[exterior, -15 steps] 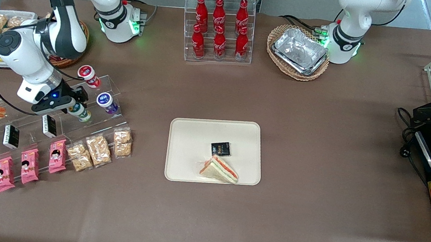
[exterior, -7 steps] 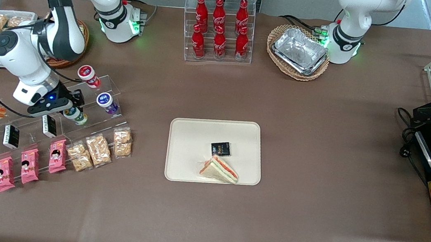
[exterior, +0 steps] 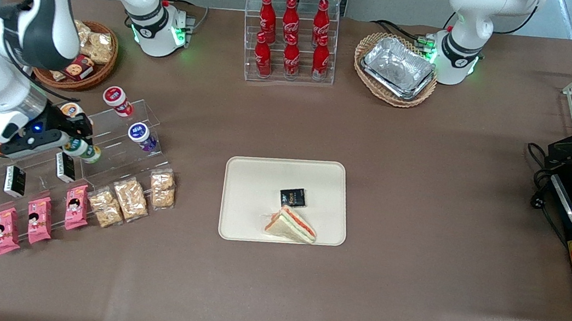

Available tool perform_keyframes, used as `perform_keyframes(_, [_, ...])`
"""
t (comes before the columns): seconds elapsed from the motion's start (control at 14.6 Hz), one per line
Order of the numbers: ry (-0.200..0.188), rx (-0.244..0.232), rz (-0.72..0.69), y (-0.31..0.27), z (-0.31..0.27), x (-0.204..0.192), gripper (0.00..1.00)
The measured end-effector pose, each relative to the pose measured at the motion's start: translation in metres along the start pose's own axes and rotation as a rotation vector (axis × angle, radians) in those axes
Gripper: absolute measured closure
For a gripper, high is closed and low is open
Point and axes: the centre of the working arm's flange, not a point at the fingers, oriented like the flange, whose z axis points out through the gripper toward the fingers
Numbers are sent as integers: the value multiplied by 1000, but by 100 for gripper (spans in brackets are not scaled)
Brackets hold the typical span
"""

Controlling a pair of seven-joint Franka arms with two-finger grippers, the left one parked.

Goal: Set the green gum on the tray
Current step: 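Lift the green gum bottle and carry it over the white tray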

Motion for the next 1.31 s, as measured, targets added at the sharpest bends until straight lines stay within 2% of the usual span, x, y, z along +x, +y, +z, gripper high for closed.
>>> perform_keyframes(0.34, [-71,42,18,-8,-94,7,41])
perform_keyframes(0.62, [-70,46,19,-19,-169,4,41])
perform_keyframes(0.82, [-64,39,116,-61,-179,21,41])
perform_keyframes(1.17, [-83,22,315,-185,-172,50,41])
perform_keyframes(1.31, [-76,16,390,-225,-164,60,41])
